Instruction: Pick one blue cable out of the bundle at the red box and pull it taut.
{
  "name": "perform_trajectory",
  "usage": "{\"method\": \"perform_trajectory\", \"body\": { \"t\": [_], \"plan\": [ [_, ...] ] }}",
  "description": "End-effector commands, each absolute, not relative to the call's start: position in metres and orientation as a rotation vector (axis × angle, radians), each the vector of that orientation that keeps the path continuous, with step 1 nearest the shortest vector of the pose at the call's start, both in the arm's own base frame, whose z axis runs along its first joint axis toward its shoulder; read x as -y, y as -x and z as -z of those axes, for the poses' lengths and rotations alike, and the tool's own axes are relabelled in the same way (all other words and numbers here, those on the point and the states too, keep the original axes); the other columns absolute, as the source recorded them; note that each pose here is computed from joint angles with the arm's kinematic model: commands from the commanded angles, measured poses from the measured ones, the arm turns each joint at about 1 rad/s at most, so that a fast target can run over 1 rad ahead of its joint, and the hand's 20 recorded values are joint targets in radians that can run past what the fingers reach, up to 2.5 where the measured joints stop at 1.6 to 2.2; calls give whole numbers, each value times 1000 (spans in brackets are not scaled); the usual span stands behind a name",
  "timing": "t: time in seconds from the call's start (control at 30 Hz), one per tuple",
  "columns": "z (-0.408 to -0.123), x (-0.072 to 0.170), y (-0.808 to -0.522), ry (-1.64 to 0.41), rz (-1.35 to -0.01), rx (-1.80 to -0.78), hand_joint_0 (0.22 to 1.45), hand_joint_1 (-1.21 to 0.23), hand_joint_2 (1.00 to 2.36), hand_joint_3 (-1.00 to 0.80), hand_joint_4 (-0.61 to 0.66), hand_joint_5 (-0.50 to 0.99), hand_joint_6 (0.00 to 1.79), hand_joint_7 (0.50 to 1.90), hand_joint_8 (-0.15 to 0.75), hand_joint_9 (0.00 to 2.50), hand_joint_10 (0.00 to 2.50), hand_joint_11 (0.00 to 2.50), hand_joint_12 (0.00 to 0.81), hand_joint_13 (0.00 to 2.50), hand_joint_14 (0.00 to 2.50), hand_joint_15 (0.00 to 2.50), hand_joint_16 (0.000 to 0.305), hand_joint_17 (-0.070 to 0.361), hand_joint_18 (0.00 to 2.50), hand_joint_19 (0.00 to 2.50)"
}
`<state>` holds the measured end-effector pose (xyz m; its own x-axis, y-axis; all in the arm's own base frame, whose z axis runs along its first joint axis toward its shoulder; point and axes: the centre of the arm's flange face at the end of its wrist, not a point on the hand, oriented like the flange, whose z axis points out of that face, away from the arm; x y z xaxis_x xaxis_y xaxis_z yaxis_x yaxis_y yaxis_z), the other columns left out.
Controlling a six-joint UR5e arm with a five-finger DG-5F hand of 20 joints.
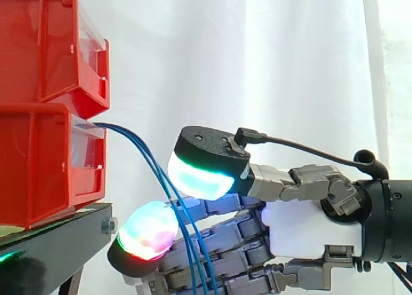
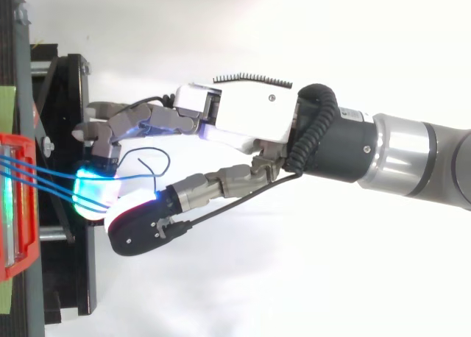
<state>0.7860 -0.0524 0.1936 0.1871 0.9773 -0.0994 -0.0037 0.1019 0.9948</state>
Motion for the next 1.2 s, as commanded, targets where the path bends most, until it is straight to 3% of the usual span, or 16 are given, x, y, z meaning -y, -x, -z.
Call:
{"method": "perform_trajectory", "body": {
  "t": [0.0, 0.93, 1.17],
  "plan": [
    [-195, 57, -786, -1206, -1007, -1108, 565, -651, 1006, -397, 215, -148, 692, 930, 267, 298, 0, 52, 343, 88, 3, 87, 59, 133, 0, 24],
    [-192, 75, -784, -1209, -1004, -1120, 597, -659, 1010, -317, 190, -177, 831, 845, 265, 317, 3, 78, 338, 107, 3, 87, 58, 131, 0, 32],
    [-194, 77, -784, -1203, -1019, -1130, 594, -668, 1013, -174, 188, -188, 896, 859, 271, 322, 2, 99, 341, 113, 3, 90, 59, 133, 0, 34]
  ]
}}
